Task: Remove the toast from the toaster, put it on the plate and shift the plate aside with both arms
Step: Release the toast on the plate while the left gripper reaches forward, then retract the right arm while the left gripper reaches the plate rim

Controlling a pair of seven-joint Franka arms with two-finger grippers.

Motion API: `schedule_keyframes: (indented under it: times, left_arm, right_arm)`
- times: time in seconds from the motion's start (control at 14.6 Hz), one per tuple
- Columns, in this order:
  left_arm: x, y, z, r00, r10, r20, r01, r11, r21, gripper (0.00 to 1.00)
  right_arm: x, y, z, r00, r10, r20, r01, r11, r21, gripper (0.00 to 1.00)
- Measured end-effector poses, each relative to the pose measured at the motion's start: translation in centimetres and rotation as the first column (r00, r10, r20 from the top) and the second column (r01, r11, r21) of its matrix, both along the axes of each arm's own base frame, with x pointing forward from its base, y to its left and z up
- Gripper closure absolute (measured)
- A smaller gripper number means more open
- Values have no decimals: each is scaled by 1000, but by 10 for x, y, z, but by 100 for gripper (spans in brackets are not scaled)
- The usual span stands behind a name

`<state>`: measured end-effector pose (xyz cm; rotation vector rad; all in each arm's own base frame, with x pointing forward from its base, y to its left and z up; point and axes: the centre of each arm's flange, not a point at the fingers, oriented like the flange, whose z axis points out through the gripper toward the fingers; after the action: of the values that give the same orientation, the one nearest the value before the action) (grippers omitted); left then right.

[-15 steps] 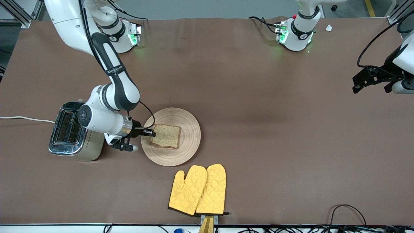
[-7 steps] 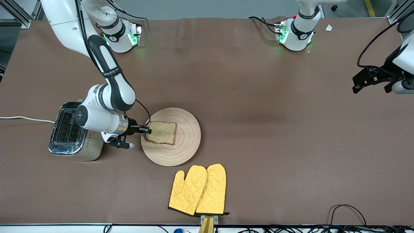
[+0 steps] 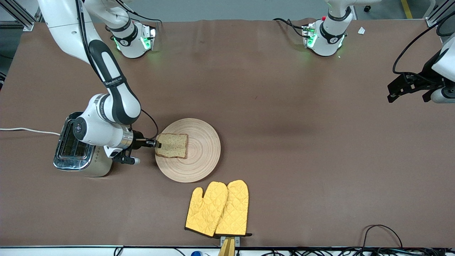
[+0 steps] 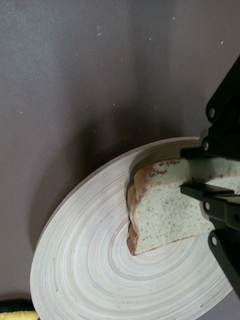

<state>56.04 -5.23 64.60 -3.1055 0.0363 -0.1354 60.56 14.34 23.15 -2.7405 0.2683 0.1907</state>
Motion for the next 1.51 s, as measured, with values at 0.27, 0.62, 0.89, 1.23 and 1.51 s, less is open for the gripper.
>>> schedule_keyframes:
  times: [0.27, 0.62, 0.89, 1.23, 1.51]
  left_arm:
    - [0, 0, 0, 1000, 0, 0, 0, 1000, 0, 0]
    - [0, 1, -1, 1000, 1, -3, -1, 1000, 0, 0]
    - [9, -9, -22, 999, -17, -45, 17, 1000, -7, 0]
    - [22, -107, -94, 974, -133, -183, 105, 982, -155, 0]
    - [63, -157, -205, 958, -115, -263, 4, 921, -388, 0]
  right_arm:
    - [1, 4, 7, 1000, -4, 7, 4, 1000, 4, 26]
    - [6, -4, 36, 998, 34, 47, -33, 999, -29, 0]
    - [12, -44, 93, 994, 83, 76, -74, 991, -115, 0]
    - [3, -113, 194, 988, 96, 121, -69, 975, -209, 0]
    - [-19, -156, 273, 989, 103, 108, -72, 963, -261, 0]
